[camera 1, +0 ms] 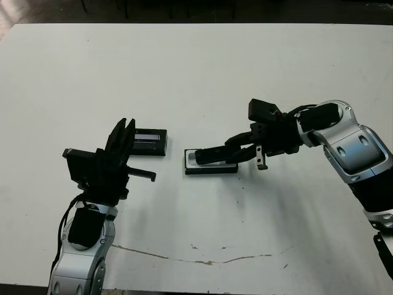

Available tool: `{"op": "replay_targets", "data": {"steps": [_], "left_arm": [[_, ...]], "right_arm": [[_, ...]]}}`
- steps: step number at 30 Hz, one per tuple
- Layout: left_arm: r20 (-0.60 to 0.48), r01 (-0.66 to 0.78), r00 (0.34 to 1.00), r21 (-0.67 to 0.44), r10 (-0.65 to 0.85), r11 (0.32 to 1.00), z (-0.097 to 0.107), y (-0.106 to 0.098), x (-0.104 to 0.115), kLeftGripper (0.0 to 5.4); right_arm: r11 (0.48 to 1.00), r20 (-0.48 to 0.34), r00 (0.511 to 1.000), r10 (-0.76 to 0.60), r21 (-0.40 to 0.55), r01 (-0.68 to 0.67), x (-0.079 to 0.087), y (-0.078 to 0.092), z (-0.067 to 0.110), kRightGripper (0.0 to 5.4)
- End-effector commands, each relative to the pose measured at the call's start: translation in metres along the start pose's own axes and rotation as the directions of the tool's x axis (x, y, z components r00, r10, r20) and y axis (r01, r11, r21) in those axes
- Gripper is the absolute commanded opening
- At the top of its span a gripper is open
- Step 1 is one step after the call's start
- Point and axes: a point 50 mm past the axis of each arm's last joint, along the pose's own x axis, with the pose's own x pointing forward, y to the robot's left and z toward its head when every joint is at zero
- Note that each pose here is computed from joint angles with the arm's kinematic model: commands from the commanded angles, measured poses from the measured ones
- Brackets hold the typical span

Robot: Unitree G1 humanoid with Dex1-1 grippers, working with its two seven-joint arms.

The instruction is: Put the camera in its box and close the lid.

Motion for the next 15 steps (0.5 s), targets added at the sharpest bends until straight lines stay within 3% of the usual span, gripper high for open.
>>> {"op": "replay_targets", "data": {"steps": [1, 15], "left_arm": [[-0.035, -0.01, 0.999, -0.001, 0.01, 1.0, -0.005, 0.0002, -0.0037, 0.0], [-0.036, -0.007, 0.999, 0.004, 0.007, 1.0, -0.0052, -0.0008, -0.0034, 0.0]], "right_arm": [[1.0, -0.015, 1.0, 0.02, 0.018, -0.019, 0.0066, 0.0037, -0.006, 0.07], [0.999, -0.058, 0.998, 0.006, 0.051, -0.003, 0.0094, 0.0058, -0.0042, 0.07]]}}
